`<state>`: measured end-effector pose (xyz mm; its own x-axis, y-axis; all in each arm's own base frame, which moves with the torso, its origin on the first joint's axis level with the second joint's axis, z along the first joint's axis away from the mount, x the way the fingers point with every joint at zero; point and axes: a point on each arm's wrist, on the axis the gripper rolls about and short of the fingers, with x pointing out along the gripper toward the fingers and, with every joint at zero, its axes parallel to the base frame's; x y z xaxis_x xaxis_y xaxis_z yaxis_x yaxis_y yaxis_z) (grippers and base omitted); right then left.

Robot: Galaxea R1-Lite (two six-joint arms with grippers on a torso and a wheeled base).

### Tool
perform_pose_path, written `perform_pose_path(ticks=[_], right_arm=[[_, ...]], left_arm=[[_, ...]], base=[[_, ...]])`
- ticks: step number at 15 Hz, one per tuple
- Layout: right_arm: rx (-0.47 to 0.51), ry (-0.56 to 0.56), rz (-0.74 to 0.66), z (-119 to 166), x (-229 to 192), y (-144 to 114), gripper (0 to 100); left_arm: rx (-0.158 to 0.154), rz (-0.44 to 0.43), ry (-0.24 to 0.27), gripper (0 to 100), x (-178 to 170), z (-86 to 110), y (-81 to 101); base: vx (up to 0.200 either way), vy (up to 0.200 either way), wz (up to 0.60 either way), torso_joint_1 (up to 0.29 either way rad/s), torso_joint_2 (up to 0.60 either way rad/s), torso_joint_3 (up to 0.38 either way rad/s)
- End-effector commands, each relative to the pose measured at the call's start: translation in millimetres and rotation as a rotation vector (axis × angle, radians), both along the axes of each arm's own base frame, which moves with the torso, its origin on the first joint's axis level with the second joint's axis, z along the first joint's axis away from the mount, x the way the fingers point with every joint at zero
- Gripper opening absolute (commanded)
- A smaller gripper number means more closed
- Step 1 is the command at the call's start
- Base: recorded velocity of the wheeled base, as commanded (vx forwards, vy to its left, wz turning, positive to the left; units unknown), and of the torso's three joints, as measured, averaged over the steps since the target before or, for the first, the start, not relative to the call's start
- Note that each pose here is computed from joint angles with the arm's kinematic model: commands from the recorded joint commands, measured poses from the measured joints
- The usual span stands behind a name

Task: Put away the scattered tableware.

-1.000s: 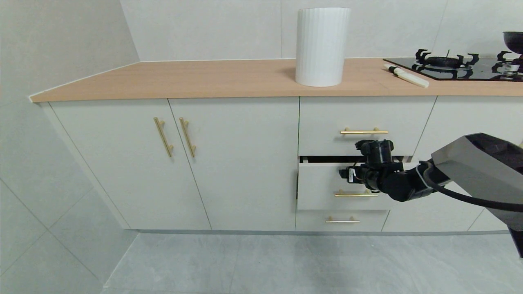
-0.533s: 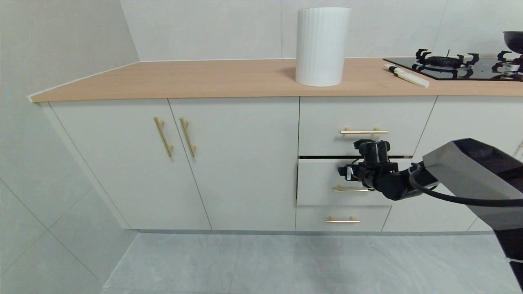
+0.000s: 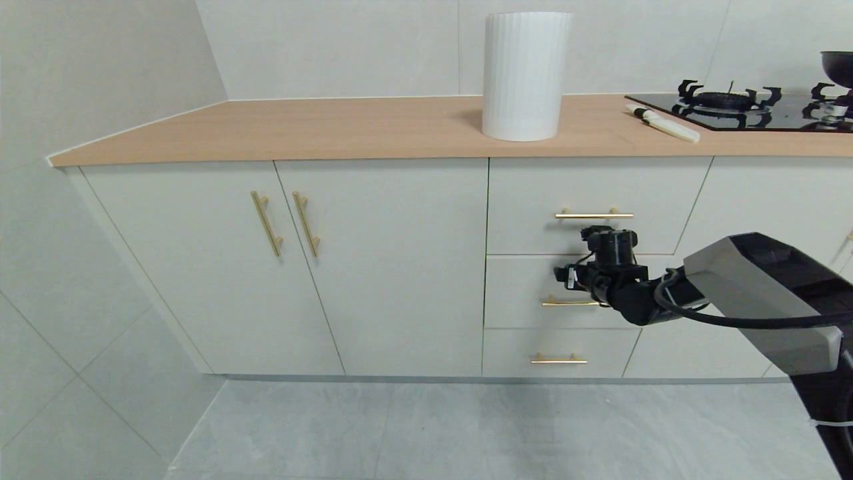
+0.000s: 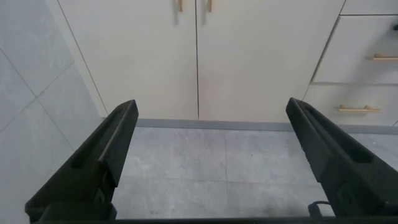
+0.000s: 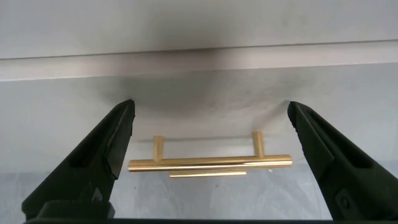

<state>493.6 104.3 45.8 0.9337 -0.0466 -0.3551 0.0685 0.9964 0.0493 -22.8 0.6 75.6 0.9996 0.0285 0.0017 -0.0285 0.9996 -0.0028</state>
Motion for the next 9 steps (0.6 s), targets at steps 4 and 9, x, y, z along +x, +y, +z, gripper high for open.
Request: perform_pose_path(ticks=[4, 9], right_arm=[[0.002, -0.031, -0.032, -2.9, 10.5, -6.1, 100], [-0.003, -0.043, -0.057, -0.7, 11.9, -6.4, 100]], left_arm=[[0.000, 0.001, 0.000, 100, 0.0, 0.0, 0.0], [0.000, 0.001, 0.000, 100, 0.0, 0.0, 0.0]], base=[[0.000, 0.000, 0.00, 0.000, 0.00, 0.000], [0.000, 0.000, 0.00, 0.000, 0.00, 0.000]])
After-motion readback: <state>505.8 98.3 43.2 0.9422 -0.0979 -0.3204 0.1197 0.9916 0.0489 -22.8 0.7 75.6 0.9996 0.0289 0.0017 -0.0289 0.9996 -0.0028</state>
